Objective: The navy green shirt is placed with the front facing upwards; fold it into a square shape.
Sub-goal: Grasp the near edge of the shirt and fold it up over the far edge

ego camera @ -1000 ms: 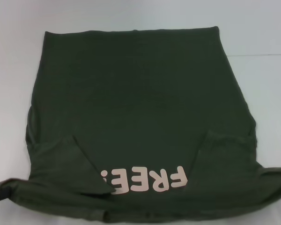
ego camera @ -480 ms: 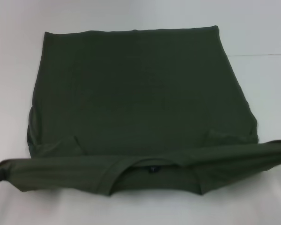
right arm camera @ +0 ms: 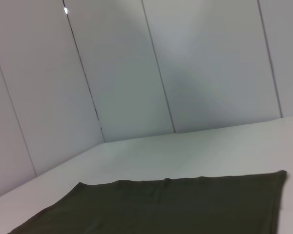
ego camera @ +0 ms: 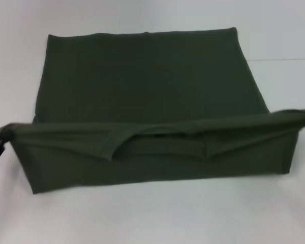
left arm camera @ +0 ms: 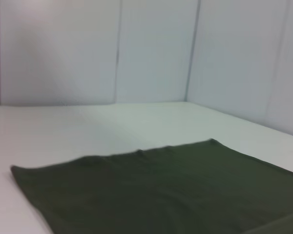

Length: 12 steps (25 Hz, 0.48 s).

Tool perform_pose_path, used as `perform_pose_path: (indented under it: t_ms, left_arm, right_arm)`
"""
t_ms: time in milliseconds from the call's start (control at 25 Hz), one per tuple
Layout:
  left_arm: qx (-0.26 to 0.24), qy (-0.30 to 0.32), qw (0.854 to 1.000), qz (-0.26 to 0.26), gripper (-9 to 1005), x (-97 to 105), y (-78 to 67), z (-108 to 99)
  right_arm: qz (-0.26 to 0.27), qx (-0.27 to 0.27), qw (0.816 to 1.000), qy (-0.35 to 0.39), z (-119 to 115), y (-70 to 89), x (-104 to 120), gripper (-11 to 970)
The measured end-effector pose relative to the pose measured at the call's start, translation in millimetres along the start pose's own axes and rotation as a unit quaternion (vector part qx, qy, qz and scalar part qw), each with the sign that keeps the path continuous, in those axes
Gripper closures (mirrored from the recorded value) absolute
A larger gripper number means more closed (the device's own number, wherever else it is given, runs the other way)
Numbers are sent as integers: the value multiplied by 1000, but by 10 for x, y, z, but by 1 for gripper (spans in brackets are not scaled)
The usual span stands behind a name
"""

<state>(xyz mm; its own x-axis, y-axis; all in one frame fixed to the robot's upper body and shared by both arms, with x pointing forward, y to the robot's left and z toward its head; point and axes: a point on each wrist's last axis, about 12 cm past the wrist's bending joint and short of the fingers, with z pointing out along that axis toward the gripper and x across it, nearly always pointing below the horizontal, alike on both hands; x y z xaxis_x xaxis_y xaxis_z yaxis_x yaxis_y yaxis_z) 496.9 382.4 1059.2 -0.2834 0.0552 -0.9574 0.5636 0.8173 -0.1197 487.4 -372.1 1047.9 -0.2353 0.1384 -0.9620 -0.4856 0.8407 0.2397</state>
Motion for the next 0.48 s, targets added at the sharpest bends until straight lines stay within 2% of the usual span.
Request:
perform_pose_path:
  t_ms: [280, 480]
  left_arm:
    - [-46, 13, 999, 23, 966, -275, 153, 616]
    - [-88, 19, 996, 13, 966, -448, 239, 932]
  right_arm:
    - [3, 19, 999, 32, 583, -134, -264, 922]
    - [10, 56, 997, 60, 956, -215, -441, 922]
